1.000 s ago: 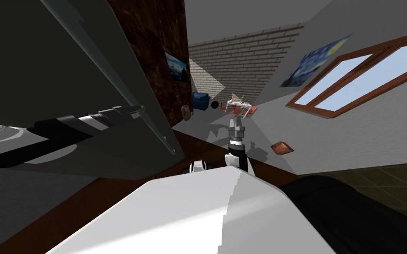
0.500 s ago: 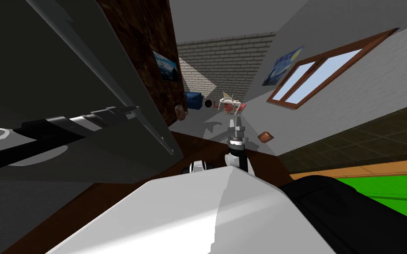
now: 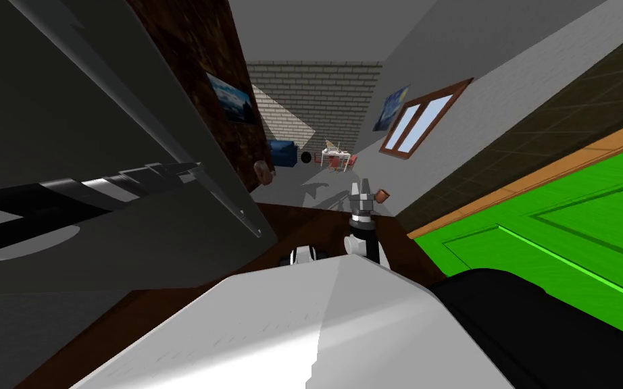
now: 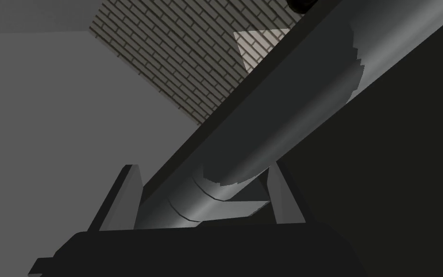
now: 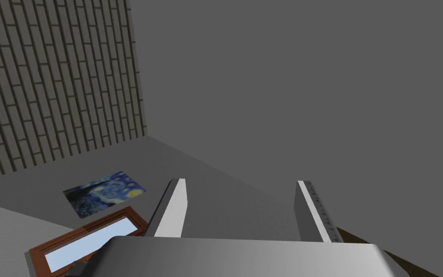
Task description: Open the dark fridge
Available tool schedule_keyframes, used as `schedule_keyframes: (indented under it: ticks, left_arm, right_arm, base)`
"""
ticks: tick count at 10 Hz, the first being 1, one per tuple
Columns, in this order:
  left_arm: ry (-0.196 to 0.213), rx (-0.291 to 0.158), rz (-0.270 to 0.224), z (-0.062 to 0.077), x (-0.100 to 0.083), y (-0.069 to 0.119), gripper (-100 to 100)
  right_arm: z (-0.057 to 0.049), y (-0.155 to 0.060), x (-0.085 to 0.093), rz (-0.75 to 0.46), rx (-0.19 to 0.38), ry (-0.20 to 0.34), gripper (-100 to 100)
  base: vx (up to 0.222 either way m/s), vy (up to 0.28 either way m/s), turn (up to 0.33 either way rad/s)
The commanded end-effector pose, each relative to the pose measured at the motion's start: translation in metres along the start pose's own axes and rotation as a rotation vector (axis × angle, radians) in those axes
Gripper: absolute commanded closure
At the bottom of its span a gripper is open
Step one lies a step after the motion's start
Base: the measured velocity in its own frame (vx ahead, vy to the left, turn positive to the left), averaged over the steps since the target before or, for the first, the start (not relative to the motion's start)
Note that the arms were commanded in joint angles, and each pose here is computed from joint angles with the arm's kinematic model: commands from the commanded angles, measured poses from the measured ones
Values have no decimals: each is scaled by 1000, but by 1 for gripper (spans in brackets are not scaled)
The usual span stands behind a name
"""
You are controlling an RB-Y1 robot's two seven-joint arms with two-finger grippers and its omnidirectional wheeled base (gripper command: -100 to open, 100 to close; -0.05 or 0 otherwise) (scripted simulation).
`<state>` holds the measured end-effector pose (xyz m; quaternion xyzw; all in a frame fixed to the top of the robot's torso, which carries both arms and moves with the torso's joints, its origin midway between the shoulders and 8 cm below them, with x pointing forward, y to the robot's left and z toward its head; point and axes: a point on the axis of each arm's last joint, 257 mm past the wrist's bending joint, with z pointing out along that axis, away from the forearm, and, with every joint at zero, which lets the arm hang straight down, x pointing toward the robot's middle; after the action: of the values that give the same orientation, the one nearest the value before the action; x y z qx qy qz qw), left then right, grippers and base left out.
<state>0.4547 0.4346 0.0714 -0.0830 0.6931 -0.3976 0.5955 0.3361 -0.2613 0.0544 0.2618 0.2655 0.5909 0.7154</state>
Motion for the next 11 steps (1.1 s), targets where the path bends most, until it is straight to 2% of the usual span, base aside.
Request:
schedule_keyframes:
  ticks: [1,7,8,9,11]
  left_arm:
    - [-22,-18,-6,-7,-12,12,100]
    - [-62,-60,-10,-38,-41,45,100]
    - [-67,-60,-9,-46,-47,50,100]
    - [-48,-54,-5,-37,-49,35,-100]
    - [-39,-43,-6,-32,-58,20,-100]
  right_arm:
    - [0,0,0,0,0,0,0]
    - [0,0,0,0,0,0,0]
    - [0,0,0,0,0,0,0]
    - [0,0,0,0,1,0,0]
    - [0,0,0,-1,1,0,0]
  base:
    - [-128,0,-34]
    - [-242,-8,-276]
    - [-31,-65,-222]
    - [15,-19,37]
    - [21,10,117]
